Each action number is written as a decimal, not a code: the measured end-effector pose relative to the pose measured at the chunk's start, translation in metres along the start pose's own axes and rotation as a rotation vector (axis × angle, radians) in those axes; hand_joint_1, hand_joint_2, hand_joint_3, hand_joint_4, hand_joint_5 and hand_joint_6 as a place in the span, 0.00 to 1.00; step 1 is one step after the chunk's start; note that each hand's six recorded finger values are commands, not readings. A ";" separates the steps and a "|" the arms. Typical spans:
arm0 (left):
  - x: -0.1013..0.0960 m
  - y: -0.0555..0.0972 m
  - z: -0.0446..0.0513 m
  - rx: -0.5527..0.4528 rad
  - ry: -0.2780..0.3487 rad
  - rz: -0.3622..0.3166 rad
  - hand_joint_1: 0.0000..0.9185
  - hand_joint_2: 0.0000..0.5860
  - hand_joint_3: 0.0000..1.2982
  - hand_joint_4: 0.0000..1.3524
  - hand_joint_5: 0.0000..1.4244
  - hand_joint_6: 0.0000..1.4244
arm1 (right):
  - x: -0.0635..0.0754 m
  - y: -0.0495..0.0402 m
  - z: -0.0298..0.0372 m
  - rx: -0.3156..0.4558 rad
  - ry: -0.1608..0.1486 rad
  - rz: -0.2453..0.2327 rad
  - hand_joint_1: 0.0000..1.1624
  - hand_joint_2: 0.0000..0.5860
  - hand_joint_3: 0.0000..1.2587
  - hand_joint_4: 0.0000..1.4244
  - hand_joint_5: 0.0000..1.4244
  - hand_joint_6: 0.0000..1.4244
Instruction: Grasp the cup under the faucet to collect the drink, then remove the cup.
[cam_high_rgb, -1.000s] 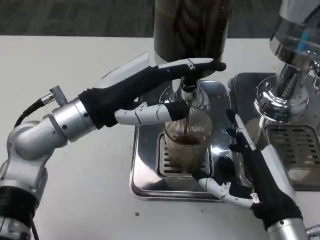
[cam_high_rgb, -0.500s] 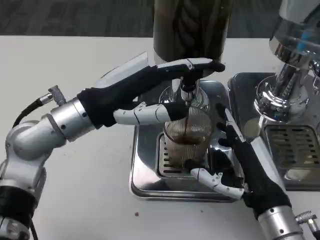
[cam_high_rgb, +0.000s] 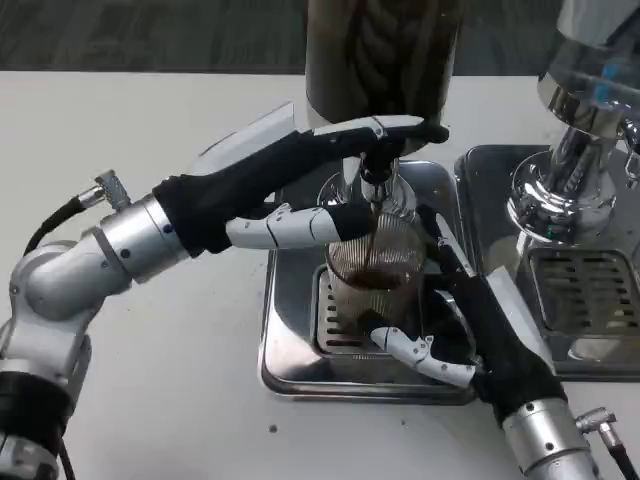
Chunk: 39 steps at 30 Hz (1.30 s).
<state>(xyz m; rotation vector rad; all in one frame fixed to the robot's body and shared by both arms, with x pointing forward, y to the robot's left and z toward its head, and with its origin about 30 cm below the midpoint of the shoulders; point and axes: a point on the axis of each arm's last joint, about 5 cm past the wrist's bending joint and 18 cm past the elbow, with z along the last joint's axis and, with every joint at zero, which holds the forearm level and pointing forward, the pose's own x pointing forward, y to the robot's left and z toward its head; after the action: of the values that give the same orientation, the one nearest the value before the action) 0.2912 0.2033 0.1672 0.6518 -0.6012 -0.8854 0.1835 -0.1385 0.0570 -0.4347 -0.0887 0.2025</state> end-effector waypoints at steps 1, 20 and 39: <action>0.000 0.000 0.0000 0.000 0.000 0.000 0.00 0.21 0.15 0.08 0.06 0.03 | 0.001 0.0003 -0.0007 0.006 0.002 0.000 0.63 0.38 0.00 0.00 0.05 0.14; -0.003 0.002 0.0001 0.008 0.010 0.004 0.00 0.22 0.16 0.08 0.06 0.03 | 0.010 0.0066 -0.0042 0.056 -0.028 0.018 0.60 0.39 0.00 0.00 0.05 0.13; -0.005 0.001 0.0016 0.010 0.009 0.011 0.00 0.18 0.16 0.09 0.07 0.04 | 0.017 0.0110 0.0002 0.064 -0.041 0.039 0.58 0.40 0.06 0.11 0.12 0.16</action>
<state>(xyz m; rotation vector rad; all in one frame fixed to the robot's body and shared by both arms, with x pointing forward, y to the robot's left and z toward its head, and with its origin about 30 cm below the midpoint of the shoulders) 0.2879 0.2073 0.1677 0.6605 -0.6015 -0.8690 0.1978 -0.1251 0.0531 -0.3687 -0.1136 0.2520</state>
